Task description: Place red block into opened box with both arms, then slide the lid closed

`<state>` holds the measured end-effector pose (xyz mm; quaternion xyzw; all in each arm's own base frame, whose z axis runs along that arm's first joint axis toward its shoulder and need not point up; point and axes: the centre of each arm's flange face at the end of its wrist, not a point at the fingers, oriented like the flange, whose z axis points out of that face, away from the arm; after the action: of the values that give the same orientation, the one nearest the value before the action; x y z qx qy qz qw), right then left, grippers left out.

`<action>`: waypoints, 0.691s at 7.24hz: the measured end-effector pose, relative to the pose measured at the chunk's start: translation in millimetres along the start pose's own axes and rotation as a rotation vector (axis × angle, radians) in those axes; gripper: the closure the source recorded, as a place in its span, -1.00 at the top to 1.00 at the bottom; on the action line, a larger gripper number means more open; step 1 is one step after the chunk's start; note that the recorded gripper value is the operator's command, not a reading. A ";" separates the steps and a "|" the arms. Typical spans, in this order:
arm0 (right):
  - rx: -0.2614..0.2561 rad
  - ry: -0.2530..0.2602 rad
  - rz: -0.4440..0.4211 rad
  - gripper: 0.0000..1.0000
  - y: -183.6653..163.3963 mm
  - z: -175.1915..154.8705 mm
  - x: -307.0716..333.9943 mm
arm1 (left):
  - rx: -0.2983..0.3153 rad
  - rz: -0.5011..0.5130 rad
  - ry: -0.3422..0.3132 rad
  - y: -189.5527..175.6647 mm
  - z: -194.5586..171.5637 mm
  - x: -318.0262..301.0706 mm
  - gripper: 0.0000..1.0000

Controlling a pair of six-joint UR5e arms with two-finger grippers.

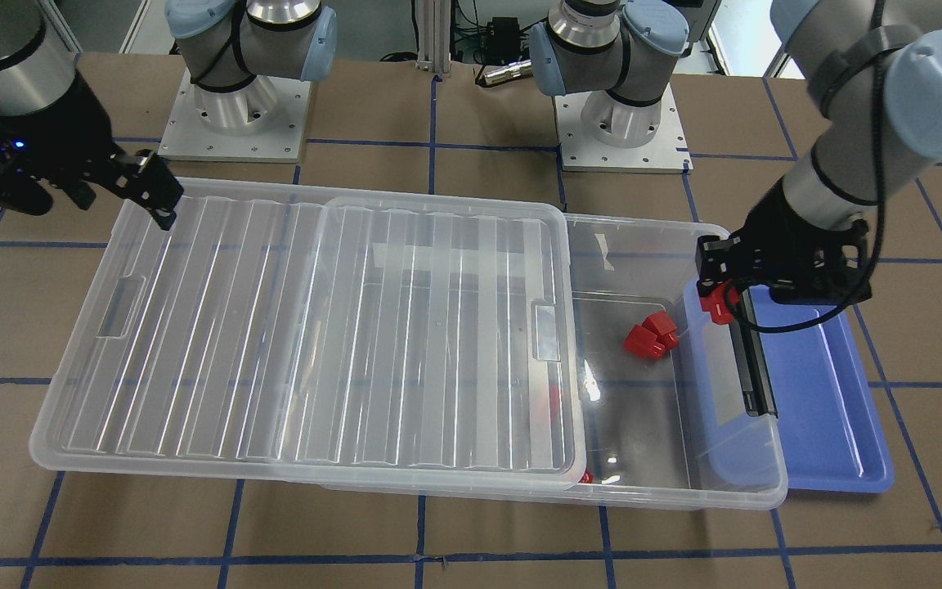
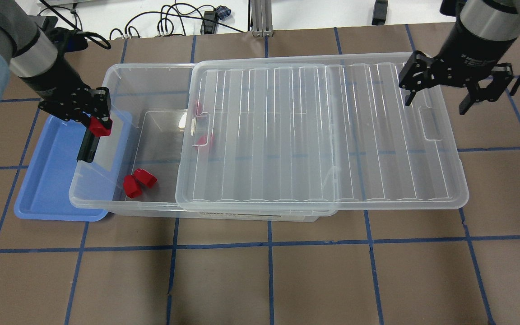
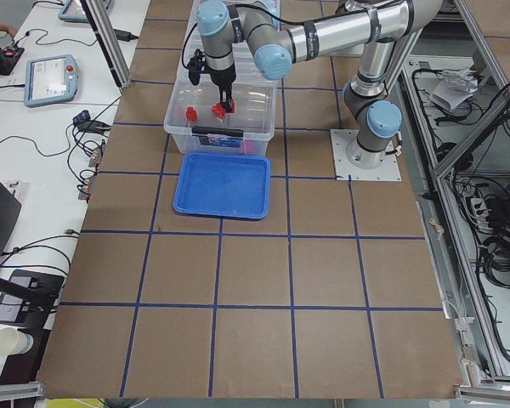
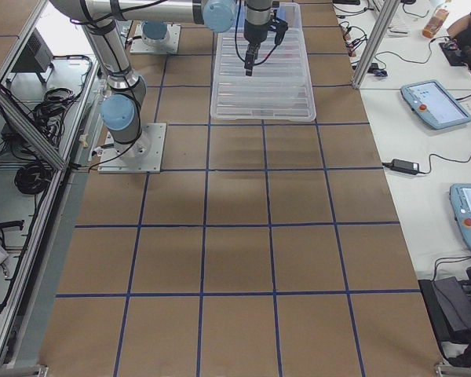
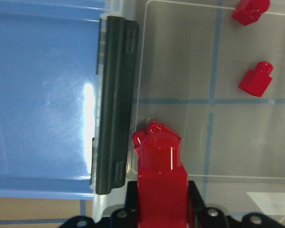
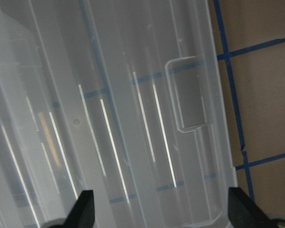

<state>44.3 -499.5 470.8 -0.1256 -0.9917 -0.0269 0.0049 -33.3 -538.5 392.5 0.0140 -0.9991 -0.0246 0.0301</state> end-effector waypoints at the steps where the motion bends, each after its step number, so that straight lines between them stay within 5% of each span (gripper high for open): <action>1: -0.018 -0.001 -0.036 1.00 -11.0 11.0 38.3 | 0.024 0.008 -0.007 -1.0 27.1 17.6 -0.82; 3: -0.058 -0.019 -0.064 1.00 -30.3 32.3 117.4 | 0.098 0.030 -0.014 -4.7 73.8 34.0 -0.82; 5: -0.060 -0.014 -0.071 0.85 -49.5 54.4 160.3 | 0.102 0.035 -0.022 -7.8 99.0 32.1 -0.82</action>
<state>-123.5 -504.6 416.6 -0.0906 -0.9943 -0.0561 -0.0070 -71.2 -542.4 295.4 -0.0021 -0.9995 0.0268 0.0190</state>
